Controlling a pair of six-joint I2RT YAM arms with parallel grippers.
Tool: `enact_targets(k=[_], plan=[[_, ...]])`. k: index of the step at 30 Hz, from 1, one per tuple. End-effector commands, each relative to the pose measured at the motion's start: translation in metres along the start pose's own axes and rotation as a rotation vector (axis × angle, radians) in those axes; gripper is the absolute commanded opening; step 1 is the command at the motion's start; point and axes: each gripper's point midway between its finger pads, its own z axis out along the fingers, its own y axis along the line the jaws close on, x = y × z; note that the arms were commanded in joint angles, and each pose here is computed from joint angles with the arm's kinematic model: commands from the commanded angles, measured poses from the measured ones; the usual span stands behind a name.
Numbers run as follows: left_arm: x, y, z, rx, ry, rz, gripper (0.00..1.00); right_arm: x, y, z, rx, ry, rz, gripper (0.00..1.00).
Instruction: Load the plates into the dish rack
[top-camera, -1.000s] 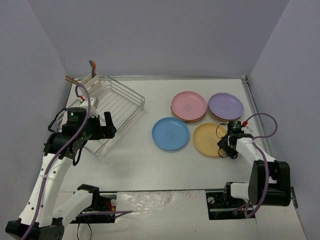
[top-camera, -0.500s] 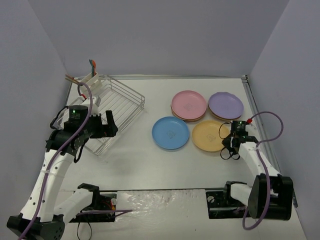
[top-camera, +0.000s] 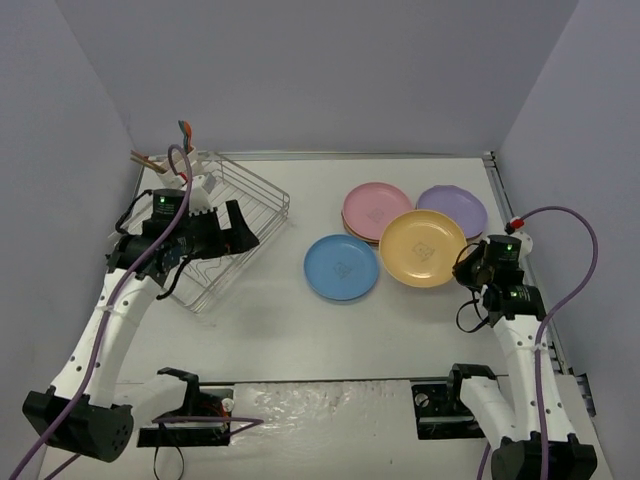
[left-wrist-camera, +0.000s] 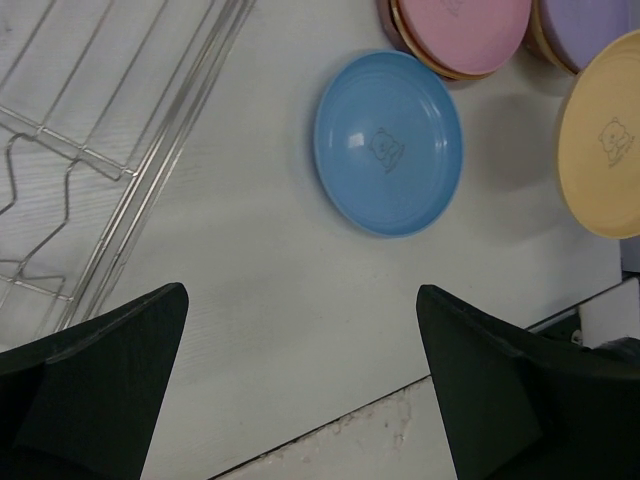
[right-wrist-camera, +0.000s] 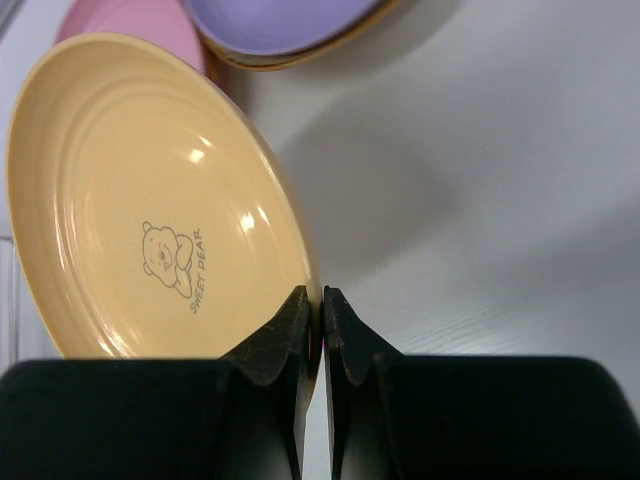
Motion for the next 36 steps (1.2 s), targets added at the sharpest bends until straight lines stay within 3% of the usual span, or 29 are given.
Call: enact_targets(k=[1, 8, 15, 24, 29, 36], plan=[[-0.034, -0.077, -0.002, 0.255, -0.099, -0.002, 0.97, -0.014, 0.055, -0.021, -0.242, 0.006, -0.071, 0.00], [-0.031, -0.150, 0.028, 0.434, -0.089, 0.020, 0.97, -0.016, 0.099, -0.028, -0.415, 0.024, -0.117, 0.00], [-0.018, -0.197, 0.054, 0.481, -0.053, 0.061, 0.97, -0.010, 0.134, -0.034, -0.503, 0.046, -0.157, 0.00], [0.003, -0.199, 0.080, 0.442, 0.029, 0.067, 0.93, -0.006, 0.147, -0.038, -0.578, 0.054, -0.135, 0.00], [0.006, -0.204, 0.078, 0.476, 0.037, 0.066, 0.80, -0.006, 0.151, -0.043, -0.614, 0.039, -0.126, 0.00], [0.004, -0.214, 0.068, 0.549, 0.018, 0.080, 0.42, 0.001, 0.154, -0.044, -0.650, 0.049, -0.110, 0.00]])
